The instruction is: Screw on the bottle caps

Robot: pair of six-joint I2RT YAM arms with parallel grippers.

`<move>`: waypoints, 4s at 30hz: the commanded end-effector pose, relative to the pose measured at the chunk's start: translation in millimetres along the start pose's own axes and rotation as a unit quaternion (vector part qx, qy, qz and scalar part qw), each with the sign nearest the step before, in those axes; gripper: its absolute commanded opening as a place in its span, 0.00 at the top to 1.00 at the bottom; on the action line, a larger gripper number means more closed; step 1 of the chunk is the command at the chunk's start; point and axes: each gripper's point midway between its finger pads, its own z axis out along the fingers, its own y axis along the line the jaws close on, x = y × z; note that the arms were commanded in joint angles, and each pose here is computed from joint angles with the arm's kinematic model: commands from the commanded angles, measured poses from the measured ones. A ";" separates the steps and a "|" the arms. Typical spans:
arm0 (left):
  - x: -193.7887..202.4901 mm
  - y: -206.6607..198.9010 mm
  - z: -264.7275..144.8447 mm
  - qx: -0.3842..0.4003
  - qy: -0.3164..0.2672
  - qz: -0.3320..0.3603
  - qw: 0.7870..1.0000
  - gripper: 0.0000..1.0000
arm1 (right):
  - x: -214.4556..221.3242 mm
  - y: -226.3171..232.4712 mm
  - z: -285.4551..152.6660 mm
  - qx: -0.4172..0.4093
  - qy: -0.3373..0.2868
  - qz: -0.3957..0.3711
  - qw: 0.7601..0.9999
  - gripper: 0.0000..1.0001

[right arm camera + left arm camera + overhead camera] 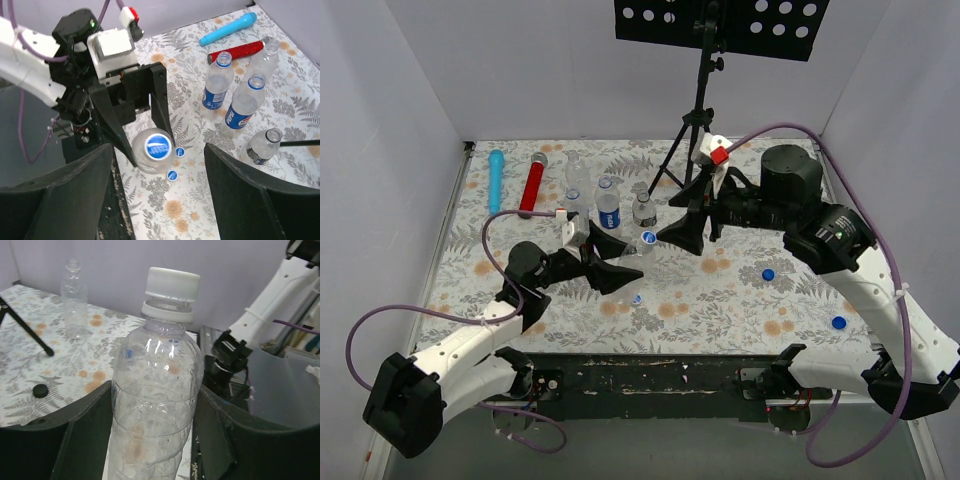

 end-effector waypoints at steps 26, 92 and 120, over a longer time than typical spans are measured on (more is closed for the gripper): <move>-12.1 -37.2 -2.4 0.114 -0.009 -0.018 0.993 0.83 | 36.3 32.8 13.4 -0.277 -0.010 -0.133 0.952 0.42; -16.5 -14.8 -7.9 0.029 -0.009 0.052 0.998 0.85 | 31.1 33.3 3.4 -0.171 -0.068 -0.198 0.963 0.23; -13.5 -31.5 -8.6 0.081 -0.001 0.050 0.996 0.85 | 53.6 33.6 29.8 -0.240 -0.036 -0.197 0.950 0.57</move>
